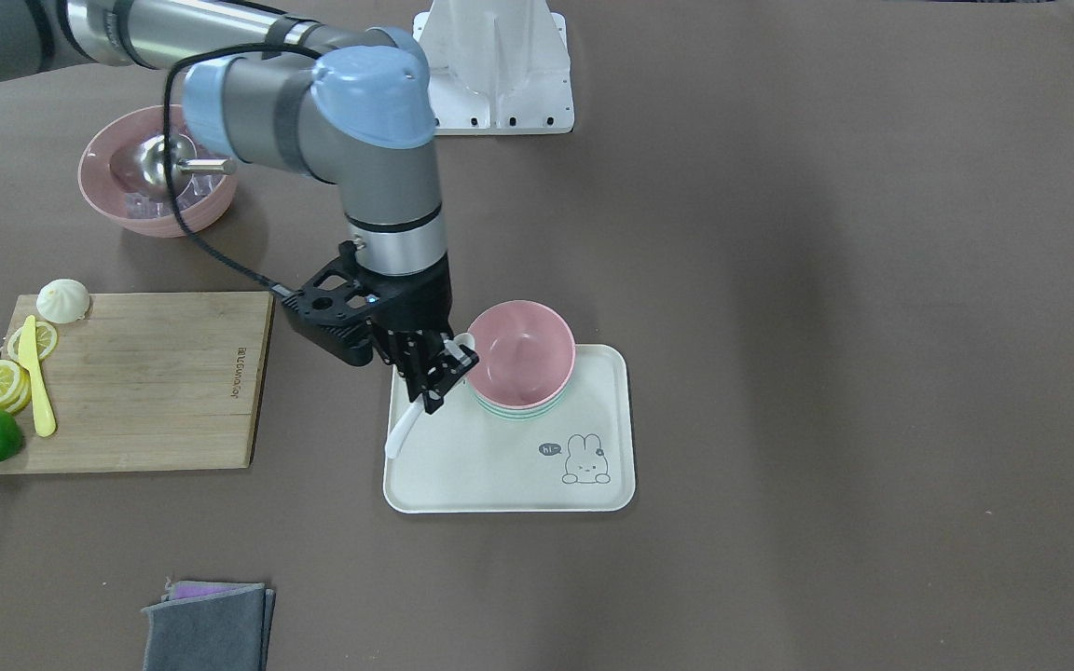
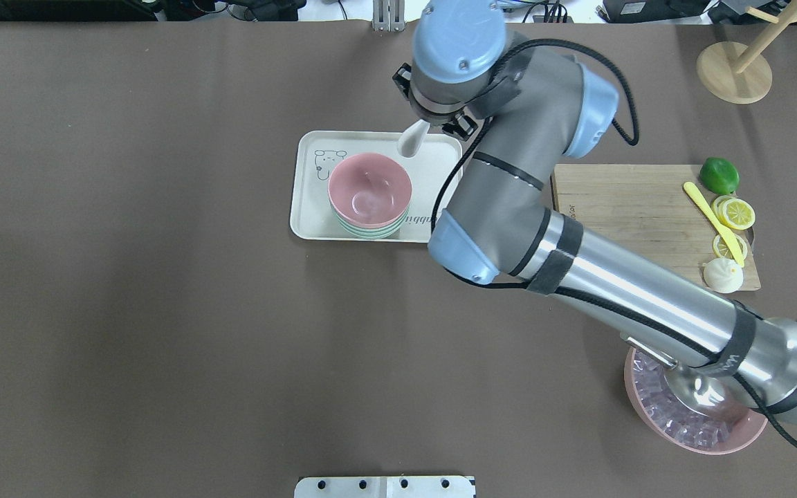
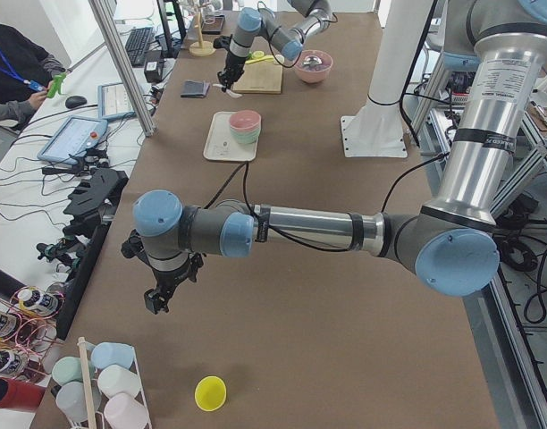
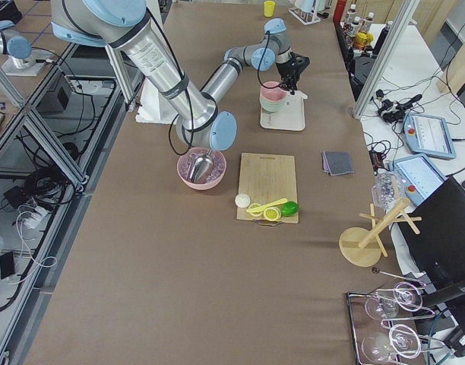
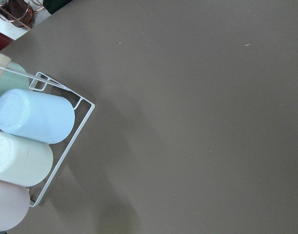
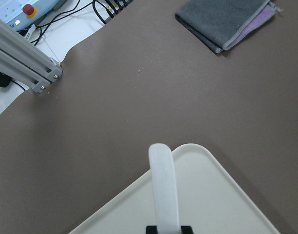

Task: Stack pink bowl on green and place spoon
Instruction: 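Lift the white spoon and carry it over the stacked pink bowl, then lower the spoon into the pink bowl and open the right gripper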

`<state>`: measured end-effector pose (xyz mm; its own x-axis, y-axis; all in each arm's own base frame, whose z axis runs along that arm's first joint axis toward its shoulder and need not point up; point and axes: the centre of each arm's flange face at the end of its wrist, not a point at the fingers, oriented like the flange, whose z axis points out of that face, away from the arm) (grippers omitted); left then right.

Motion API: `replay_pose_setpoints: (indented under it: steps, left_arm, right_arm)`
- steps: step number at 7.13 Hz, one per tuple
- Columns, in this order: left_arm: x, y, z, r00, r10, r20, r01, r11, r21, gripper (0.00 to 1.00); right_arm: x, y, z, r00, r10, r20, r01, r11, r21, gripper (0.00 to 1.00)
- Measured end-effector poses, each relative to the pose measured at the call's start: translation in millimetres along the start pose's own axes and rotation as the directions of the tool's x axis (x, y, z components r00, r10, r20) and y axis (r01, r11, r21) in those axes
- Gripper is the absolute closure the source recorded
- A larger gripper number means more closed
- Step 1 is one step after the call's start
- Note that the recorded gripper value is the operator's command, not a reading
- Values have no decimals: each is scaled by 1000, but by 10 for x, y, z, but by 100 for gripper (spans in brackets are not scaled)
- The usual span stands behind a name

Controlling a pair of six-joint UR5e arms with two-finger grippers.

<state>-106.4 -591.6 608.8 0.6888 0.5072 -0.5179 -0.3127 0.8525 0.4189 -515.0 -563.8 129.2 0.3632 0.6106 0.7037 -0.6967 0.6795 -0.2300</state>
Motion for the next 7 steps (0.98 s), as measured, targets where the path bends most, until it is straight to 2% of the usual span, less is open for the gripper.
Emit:
replay_pose_setpoints:
  steps: [1,3,4,5,6,7]
  left_arm:
    - [-2,16,8,1000,-2,-1,2,1000,-1,2]
    - [-2,24,19,1000,-7,-2,7,1000,-3,2]
    - [-2,25,24,1000,-9,-3,9,1000,-4,2]
    - [-3,25,27,1000,-12,-3,12,1000,-5,2]
    - [-4,23,27,1000,-13,-3,13,1000,-5,2]
    - [-4,20,26,1000,-14,-3,14,1000,-5,2]
  right_arm:
    - [-136,304,139,1000,7,-25,-6,1000,24,100]
    - [-112,647,354,998,-12,-65,15,999,47,100]
    - [-71,729,394,997,-24,-78,28,998,49,88]
    - [-48,775,404,996,-34,-83,38,998,48,28]
    - [-40,804,400,994,-67,-85,71,997,43,0]
    - [-35,814,398,989,-118,-88,122,992,38,0]
